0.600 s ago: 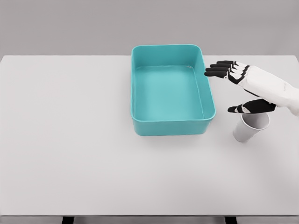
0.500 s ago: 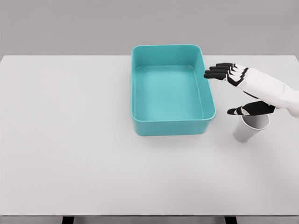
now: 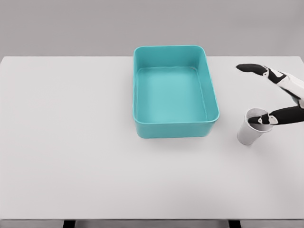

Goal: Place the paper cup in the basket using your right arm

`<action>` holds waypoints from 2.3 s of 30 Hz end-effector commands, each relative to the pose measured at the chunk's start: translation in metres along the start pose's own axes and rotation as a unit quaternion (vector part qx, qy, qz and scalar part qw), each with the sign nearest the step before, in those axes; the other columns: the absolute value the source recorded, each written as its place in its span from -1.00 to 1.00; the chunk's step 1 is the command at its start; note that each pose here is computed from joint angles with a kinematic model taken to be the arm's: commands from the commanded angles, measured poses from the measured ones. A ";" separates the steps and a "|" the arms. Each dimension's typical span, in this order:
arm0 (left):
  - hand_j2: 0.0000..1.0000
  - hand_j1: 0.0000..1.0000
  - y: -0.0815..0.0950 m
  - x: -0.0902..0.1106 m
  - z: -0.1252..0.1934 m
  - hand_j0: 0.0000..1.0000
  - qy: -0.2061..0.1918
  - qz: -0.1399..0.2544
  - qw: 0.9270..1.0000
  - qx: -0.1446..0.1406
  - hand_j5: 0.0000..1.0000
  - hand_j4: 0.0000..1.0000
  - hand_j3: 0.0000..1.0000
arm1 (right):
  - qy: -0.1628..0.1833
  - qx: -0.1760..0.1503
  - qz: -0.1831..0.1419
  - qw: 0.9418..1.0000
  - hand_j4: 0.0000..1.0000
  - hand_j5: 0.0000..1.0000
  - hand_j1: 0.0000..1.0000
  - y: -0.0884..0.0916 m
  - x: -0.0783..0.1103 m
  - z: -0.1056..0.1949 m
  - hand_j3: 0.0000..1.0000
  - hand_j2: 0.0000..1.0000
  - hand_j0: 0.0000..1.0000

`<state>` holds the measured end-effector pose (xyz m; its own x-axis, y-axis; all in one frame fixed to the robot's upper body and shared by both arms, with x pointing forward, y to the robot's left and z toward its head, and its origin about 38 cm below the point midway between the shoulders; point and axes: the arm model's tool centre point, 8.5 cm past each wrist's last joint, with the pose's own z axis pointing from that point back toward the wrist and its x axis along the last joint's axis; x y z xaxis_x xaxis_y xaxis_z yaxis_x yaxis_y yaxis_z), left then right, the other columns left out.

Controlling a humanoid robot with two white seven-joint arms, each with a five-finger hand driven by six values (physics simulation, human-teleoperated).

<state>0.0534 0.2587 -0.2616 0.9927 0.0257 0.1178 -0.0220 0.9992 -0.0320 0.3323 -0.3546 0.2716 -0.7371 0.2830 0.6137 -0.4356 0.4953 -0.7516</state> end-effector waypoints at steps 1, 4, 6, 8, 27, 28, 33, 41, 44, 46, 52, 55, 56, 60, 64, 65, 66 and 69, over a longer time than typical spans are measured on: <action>1.00 1.00 0.000 0.000 0.000 1.00 0.000 0.000 1.000 0.000 1.00 1.00 1.00 | -0.005 -0.047 -0.050 0.998 1.00 1.00 1.00 -0.016 0.000 0.008 1.00 1.00 1.00; 1.00 1.00 0.000 0.000 0.000 1.00 0.000 0.001 1.000 0.000 1.00 1.00 1.00 | 0.030 -0.079 -0.095 0.992 1.00 1.00 1.00 -0.017 -0.013 0.028 1.00 1.00 1.00; 1.00 1.00 0.000 0.000 0.000 1.00 0.000 0.000 1.000 0.000 1.00 1.00 1.00 | 0.061 -0.080 -0.121 0.988 1.00 1.00 1.00 -0.015 -0.020 0.032 1.00 1.00 1.00; 1.00 1.00 0.000 0.000 0.000 1.00 0.000 0.001 1.000 0.000 1.00 1.00 1.00 | 0.087 -0.080 -0.148 0.982 1.00 1.00 1.00 -0.008 -0.028 0.035 1.00 1.00 1.00; 1.00 1.00 0.000 0.000 0.000 1.00 0.000 0.000 1.000 0.000 1.00 1.00 1.00 | 0.176 -0.170 -0.259 0.934 1.00 1.00 1.00 0.046 -0.075 0.106 1.00 1.00 1.00; 1.00 1.00 0.000 0.000 0.000 1.00 -0.001 0.000 1.000 0.000 1.00 1.00 1.00 | 0.181 -0.171 -0.263 0.932 1.00 1.00 1.00 0.049 -0.077 0.109 1.00 1.00 1.00; 1.00 1.00 0.000 0.000 0.000 1.00 0.000 0.000 1.000 0.000 1.00 1.00 1.00 | 0.203 -0.170 -0.281 0.922 1.00 1.00 1.00 0.068 -0.080 0.124 1.00 1.00 1.00; 1.00 1.00 0.000 0.000 0.000 1.00 0.000 0.000 1.000 0.000 1.00 1.00 1.00 | 0.226 -0.211 -0.315 0.897 1.00 1.00 1.00 0.095 -0.101 0.143 1.00 1.00 1.00; 1.00 1.00 0.000 0.000 0.000 1.00 0.000 0.001 1.000 0.000 1.00 1.00 1.00 | 0.235 -0.216 -0.320 0.892 1.00 1.00 1.00 0.101 -0.106 0.149 1.00 1.00 1.00; 1.00 1.00 0.000 0.000 0.000 1.00 0.000 0.000 1.000 0.000 1.00 1.00 1.00 | 0.234 -0.216 -0.323 0.891 1.00 1.00 1.00 0.105 -0.106 0.147 1.00 1.00 1.00; 1.00 1.00 0.000 0.000 0.000 1.00 0.000 0.000 1.000 0.000 1.00 1.00 1.00 | 0.229 -0.222 -0.332 0.888 1.00 1.00 1.00 0.114 -0.108 0.143 1.00 1.00 1.00; 1.00 1.00 0.000 0.000 0.000 1.00 0.000 0.001 1.000 0.000 1.00 1.00 1.00 | 0.222 -0.226 -0.329 0.889 1.00 1.00 1.00 0.108 -0.112 0.137 1.00 1.00 1.00; 1.00 1.00 0.000 0.000 0.000 1.00 0.000 0.000 1.000 0.000 1.00 1.00 1.00 | 0.217 -0.230 -0.335 0.888 1.00 1.00 1.00 0.113 -0.113 0.133 1.00 1.00 1.00; 1.00 1.00 0.000 0.000 0.000 1.00 0.000 0.000 1.000 0.000 1.00 1.00 1.00 | 0.208 -0.216 -0.348 0.888 1.00 1.00 1.00 0.120 -0.122 0.115 1.00 1.00 1.00; 1.00 1.00 0.000 0.000 0.000 1.00 0.000 0.000 1.000 0.000 1.00 1.00 1.00 | 0.207 -0.210 -0.353 0.888 1.00 1.00 1.00 0.125 -0.123 0.111 1.00 1.00 1.00; 1.00 1.00 0.000 0.000 0.000 1.00 0.000 0.000 1.000 0.000 1.00 1.00 1.00 | 0.212 -0.211 -0.354 0.886 1.00 1.00 1.00 0.128 -0.125 0.113 1.00 1.00 1.00; 1.00 1.00 0.000 0.000 0.000 1.00 0.000 0.000 1.000 0.000 1.00 1.00 1.00 | 0.214 -0.213 -0.357 0.884 1.00 1.00 1.00 0.135 -0.127 0.111 1.00 1.00 1.00; 1.00 1.00 0.000 0.000 0.000 1.00 0.000 0.000 1.000 0.000 1.00 1.00 1.00 | 0.213 -0.210 -0.353 0.887 1.00 1.00 1.00 0.138 -0.130 0.102 1.00 1.00 1.00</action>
<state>0.0534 0.2587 -0.2616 0.9927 0.0254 0.1181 -0.0217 0.9993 -0.0320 0.3164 -0.4119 0.0689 -0.0656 0.0250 0.9975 -0.4136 0.9091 -0.0500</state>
